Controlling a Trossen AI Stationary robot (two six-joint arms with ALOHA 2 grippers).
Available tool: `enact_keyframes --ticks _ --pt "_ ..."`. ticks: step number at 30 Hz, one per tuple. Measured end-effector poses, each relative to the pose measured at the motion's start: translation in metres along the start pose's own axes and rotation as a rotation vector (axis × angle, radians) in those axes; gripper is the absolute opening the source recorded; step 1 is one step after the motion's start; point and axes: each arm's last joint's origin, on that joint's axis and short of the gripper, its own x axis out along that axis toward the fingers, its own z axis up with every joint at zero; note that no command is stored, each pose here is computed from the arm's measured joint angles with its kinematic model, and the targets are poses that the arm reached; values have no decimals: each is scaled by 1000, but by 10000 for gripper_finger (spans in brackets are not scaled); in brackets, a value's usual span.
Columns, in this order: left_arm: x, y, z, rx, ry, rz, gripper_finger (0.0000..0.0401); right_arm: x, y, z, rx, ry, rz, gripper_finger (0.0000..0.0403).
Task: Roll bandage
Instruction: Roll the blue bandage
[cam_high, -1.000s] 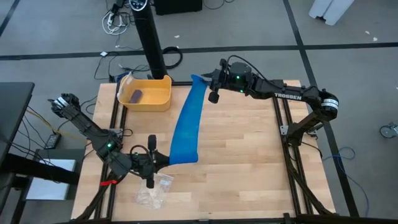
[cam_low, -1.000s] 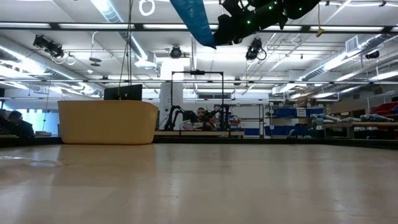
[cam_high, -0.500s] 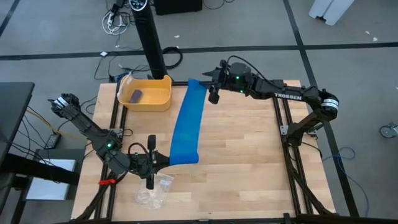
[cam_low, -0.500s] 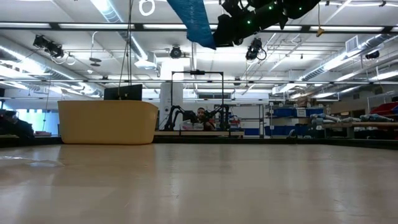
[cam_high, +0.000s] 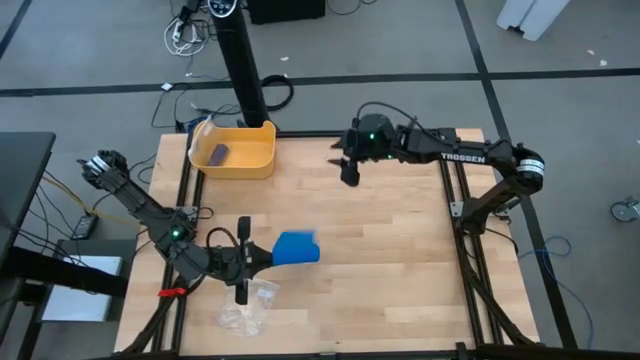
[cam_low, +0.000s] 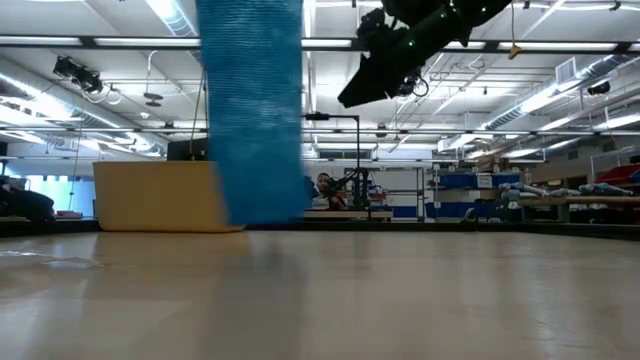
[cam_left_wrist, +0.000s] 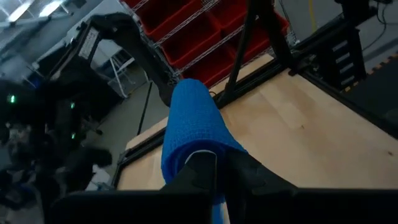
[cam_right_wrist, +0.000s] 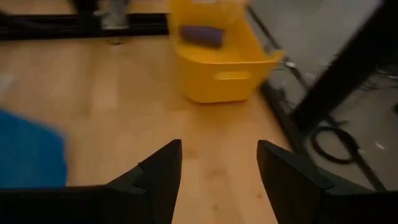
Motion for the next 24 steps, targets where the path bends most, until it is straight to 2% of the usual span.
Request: enact_keyframes --ticks 3,7,13,15,18,21,24 --pt "-1 4 0 -52 -2 10 19 -2 25 2 -31 10 123 218" --pt "-6 12 9 -116 -32 19 19 -5 71 1 -85 45 252 226" --pt "-11 24 26 -148 -60 31 19 -5 137 -14 -132 -107 407 229" --pt "-12 27 31 -151 -63 32 19 -4 151 -27 -117 -173 413 229" --pt "-13 30 36 -159 -73 36 19 -4 166 -53 -76 -286 352 229" --pt "-14 34 41 -165 -80 39 19 -9 173 -71 -41 -430 325 229" --pt "-16 39 46 -165 -78 45 19 -7 175 -82 42 -503 350 229"
